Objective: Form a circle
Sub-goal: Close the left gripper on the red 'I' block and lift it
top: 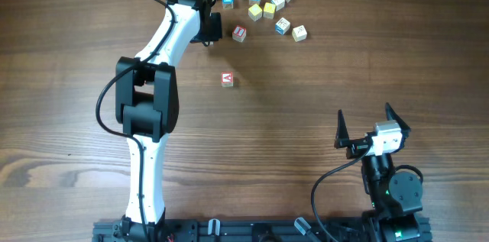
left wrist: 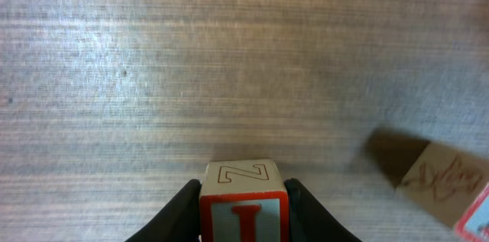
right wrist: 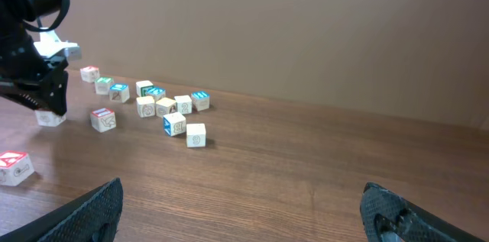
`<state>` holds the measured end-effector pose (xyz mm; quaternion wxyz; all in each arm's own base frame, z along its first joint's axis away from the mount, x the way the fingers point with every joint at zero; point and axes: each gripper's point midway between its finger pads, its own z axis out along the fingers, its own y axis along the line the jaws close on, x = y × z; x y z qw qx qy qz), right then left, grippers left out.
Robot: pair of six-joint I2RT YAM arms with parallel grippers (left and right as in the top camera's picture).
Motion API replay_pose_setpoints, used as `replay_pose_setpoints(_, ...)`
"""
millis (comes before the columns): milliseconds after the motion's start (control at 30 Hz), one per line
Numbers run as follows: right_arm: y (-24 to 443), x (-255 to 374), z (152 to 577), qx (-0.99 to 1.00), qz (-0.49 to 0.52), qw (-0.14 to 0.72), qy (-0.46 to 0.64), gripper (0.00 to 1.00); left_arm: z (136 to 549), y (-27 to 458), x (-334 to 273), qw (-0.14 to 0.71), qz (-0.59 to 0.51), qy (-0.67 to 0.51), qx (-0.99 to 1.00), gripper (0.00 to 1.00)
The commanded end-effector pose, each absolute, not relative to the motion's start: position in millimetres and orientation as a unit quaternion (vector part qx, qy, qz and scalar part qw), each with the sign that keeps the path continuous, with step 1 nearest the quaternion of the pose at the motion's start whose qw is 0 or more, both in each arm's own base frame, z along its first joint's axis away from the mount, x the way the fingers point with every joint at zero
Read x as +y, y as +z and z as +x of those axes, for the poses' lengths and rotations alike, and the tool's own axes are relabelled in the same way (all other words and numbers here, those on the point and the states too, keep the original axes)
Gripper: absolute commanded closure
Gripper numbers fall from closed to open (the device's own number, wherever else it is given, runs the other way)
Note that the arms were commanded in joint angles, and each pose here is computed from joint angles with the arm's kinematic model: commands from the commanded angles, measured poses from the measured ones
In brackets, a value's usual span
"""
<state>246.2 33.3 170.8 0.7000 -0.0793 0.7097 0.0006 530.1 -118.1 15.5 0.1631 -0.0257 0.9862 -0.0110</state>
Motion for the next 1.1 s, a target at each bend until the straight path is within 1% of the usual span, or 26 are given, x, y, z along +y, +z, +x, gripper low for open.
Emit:
replay_pose_setpoints(0, 172.8, 33.4, 246.0, 0.706, -0.078, 0.703, 0.004, 0.00, 520.5, 22.9, -113.3, 0.151, -0.001, 0.004, 0.988, 0.62)
replay_pose_setpoints(67, 172.8, 33.4, 246.0, 0.706, -0.078, 0.703, 0.004, 0.00, 521.2, 27.9, -113.4, 0.156, -0.002, 0.003, 0.988, 0.60)
replay_pose_setpoints(100, 172.8, 33.4, 246.0, 0.706, -0.078, 0.703, 0.004, 0.00, 522.3, 29.2, -113.6, 0.159, -0.002, 0.003, 0.987, 0.51)
replay_pose_setpoints(200, 172.8, 33.4, 246.0, 0.706, -0.078, 0.703, 0.004, 0.00, 522.9, 29.4, -113.8, 0.160, -0.002, 0.002, 0.987, 0.50)
replay_pose_setpoints(400, 172.8, 33.4, 246.0, 0.706, -0.078, 0.703, 0.004, 0.00, 524.4, 38.8, -114.2, 0.169, -0.002, 0.000, 0.986, 0.57)
replay_pose_setpoints(733, 172.8, 33.4, 246.0, 0.706, -0.078, 0.703, 0.004, 0.00, 525.6, 42.6, -114.5, 0.174, -0.003, -0.001, 0.985, 0.59)
replay_pose_setpoints(933, 172.8, 33.4, 246.0, 0.706, -0.078, 0.703, 0.004, 0.00, 525.0, 42.4, -114.4, 0.172, -0.002, -0.001, 0.985, 0.64)
replay_pose_setpoints(1000, 172.8, 33.4, 246.0, 0.706, -0.078, 0.703, 0.004, 0.00, 523.5, 42.8, -114.1, 0.170, -0.003, 0.000, 0.985, 0.71)
replay_pose_setpoints(1033, 172.8, 33.4, 246.0, 0.706, -0.078, 0.703, 0.004, 0.00, 521.8, 46.5, -113.6, 0.169, -0.002, 0.000, 0.986, 0.77)
replay_pose_setpoints(1067, 172.8, 33.4, 246.0, 0.706, -0.078, 0.703, 0.004, 0.00, 521.3, 49.3, -113.5, 0.170, -0.003, 0.000, 0.985, 0.78)
